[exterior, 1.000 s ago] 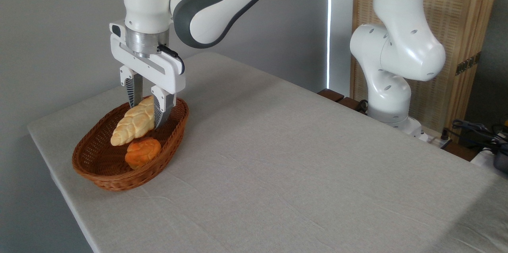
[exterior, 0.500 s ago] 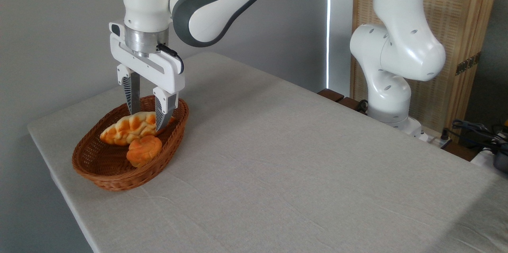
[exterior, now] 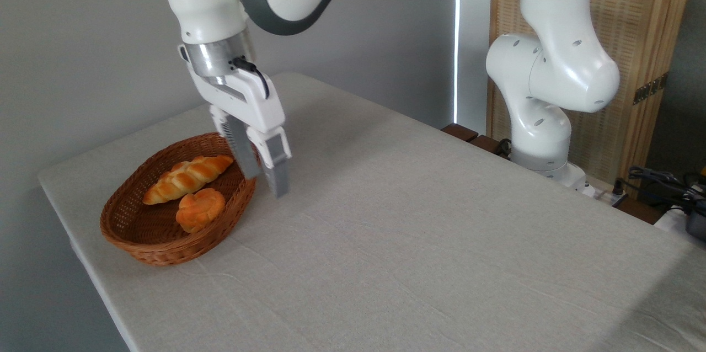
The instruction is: Put bread into the basket
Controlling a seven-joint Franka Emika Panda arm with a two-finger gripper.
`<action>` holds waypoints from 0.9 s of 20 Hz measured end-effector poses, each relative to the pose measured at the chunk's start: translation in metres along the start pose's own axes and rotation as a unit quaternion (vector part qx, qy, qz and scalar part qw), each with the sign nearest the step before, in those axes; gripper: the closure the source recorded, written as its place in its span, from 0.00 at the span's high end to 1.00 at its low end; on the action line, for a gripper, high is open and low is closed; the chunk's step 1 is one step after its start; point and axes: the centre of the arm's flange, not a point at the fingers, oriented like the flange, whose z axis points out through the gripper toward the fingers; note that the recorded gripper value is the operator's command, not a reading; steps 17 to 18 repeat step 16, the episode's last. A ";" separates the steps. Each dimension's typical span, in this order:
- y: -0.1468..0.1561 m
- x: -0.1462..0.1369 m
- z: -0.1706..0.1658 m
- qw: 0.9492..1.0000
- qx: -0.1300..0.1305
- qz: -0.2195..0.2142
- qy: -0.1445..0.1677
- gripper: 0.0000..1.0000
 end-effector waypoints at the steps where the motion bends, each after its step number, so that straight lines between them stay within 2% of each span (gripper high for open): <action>1: -0.008 -0.009 -0.001 1.000 -0.004 0.011 -0.008 1.00; 3: -0.029 -0.028 -0.009 1.000 -0.008 0.020 -0.005 1.00; 6: -0.068 -0.065 -0.022 0.999 -0.030 0.013 0.028 1.00; 9: -0.096 -0.093 -0.026 0.998 -0.039 0.003 0.043 1.00; 18: -0.097 -0.095 -0.030 0.998 -0.044 0.002 0.052 1.00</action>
